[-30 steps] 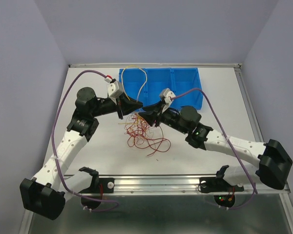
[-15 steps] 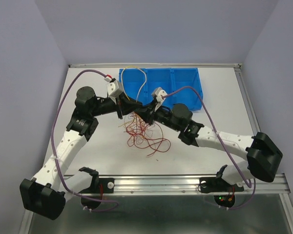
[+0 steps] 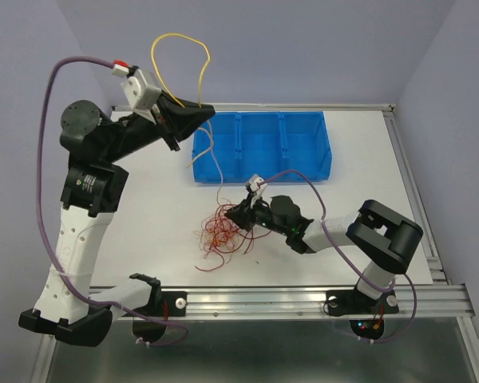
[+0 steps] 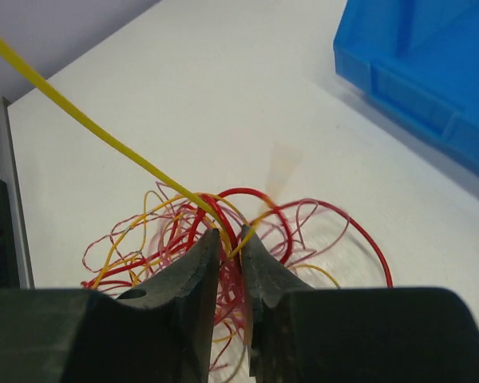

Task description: Untangle the cables

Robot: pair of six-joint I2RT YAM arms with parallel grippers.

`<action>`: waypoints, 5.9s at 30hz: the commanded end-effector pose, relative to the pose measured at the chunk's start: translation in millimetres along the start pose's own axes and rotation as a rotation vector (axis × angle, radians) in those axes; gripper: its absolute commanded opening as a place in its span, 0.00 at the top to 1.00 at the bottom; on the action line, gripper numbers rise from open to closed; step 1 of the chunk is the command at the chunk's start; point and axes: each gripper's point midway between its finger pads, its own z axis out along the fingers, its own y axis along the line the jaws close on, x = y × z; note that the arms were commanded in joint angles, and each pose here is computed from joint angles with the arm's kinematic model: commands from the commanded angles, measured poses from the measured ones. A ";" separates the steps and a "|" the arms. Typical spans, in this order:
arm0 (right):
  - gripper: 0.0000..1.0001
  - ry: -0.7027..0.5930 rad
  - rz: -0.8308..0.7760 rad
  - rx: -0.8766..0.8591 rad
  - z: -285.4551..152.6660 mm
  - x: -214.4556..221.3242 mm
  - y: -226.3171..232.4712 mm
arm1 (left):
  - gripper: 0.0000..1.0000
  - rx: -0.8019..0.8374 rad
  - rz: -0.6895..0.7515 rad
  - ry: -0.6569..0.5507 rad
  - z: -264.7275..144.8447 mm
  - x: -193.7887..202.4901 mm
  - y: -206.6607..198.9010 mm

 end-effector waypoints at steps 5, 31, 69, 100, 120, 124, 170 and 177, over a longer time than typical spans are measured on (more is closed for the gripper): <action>0.77 -0.041 0.056 0.015 -17.2 8.0 -1.2 | 1.00 -0.296 0.289 -0.288 -46.7 -159.2 -3.0; 0.24 -0.197 0.074 0.272 -95.7 -115.0 -11.2 | 1.00 -0.521 0.350 -0.229 -10.2 -96.2 109.3; 0.27 -0.228 0.087 0.464 -143.3 -116.4 -39.4 | 1.00 -0.483 0.176 0.067 58.0 86.1 236.3; 0.28 -0.231 0.095 0.446 -145.1 -116.8 -36.1 | 1.00 -0.458 0.390 -0.137 36.9 -60.1 159.9; 0.28 -0.234 0.103 0.455 -150.6 -113.1 -38.1 | 1.00 -0.442 0.245 0.079 50.9 105.6 199.2; 0.28 -0.229 0.102 0.455 -149.5 -112.3 -37.9 | 1.00 -0.447 0.190 0.129 54.1 141.7 210.9; 0.17 -0.058 0.006 0.235 -86.1 -149.2 9.1 | 1.00 -0.483 0.573 -0.234 27.1 -94.5 125.9; 0.01 -0.197 -0.230 0.167 10.5 -183.5 -3.1 | 1.00 -0.471 0.538 -0.229 21.2 -86.5 116.7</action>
